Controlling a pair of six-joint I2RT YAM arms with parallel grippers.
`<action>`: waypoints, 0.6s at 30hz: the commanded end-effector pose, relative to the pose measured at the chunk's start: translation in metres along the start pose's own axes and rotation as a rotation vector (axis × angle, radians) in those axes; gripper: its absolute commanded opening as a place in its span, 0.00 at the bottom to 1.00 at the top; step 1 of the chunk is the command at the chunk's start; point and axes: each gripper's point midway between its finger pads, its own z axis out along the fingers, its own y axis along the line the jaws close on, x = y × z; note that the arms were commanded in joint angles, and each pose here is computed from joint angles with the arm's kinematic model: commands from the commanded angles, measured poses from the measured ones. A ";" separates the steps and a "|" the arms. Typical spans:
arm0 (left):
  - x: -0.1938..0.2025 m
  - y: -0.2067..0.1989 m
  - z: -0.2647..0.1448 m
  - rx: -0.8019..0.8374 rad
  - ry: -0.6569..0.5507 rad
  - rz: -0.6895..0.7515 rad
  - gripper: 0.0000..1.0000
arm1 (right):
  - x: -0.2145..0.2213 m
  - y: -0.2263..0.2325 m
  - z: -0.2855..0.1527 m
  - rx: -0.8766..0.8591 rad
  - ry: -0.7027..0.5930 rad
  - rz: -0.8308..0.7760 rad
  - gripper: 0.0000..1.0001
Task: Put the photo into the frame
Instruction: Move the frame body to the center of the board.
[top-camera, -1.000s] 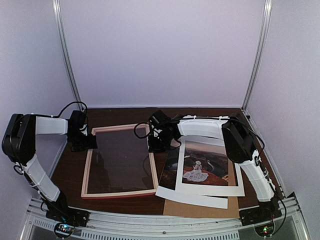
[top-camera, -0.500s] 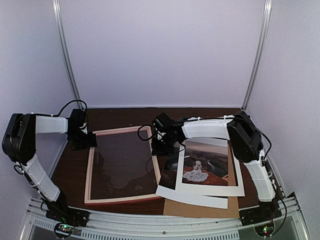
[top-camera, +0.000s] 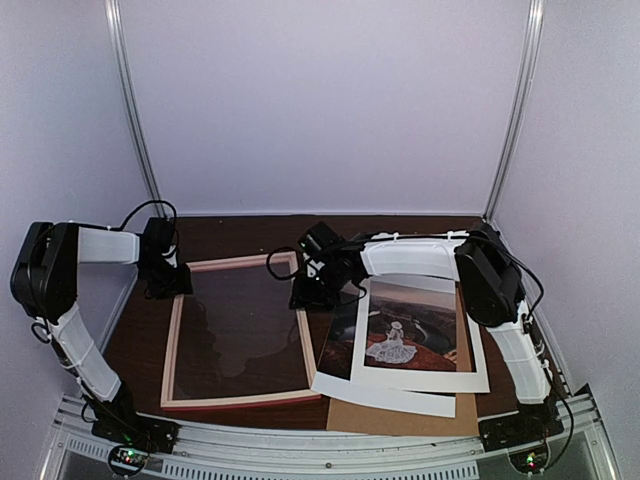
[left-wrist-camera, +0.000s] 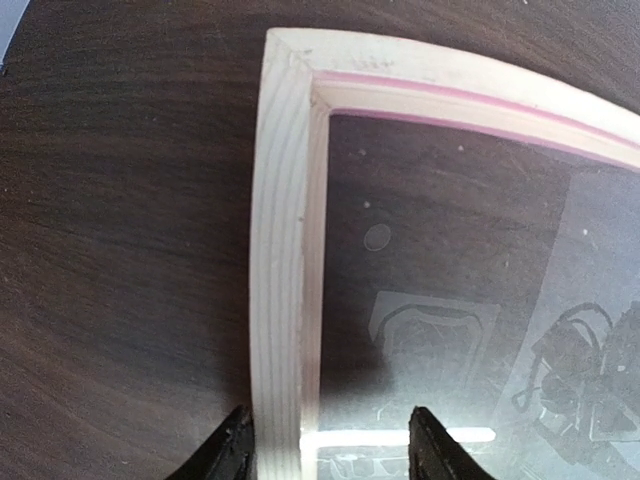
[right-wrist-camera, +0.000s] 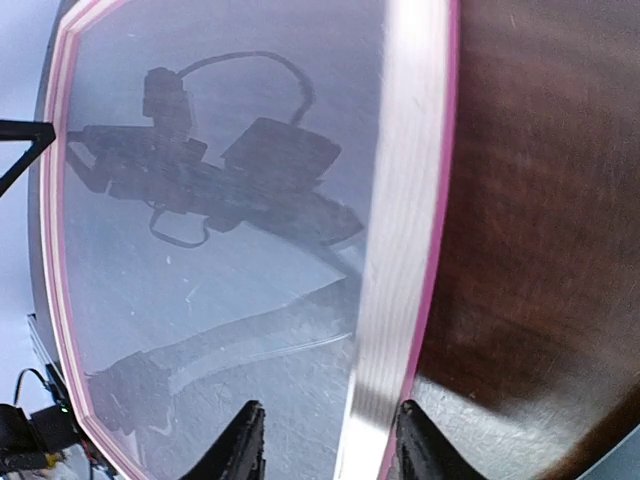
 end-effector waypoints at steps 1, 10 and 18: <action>-0.016 -0.003 0.001 0.017 -0.029 0.013 0.51 | -0.031 0.005 -0.014 0.043 -0.098 -0.071 0.48; -0.016 -0.011 0.005 0.063 -0.015 0.026 0.47 | -0.079 -0.018 0.002 0.169 -0.182 -0.130 0.50; -0.016 -0.012 0.002 0.068 -0.021 0.027 0.47 | -0.115 -0.029 0.007 0.244 -0.282 -0.169 0.49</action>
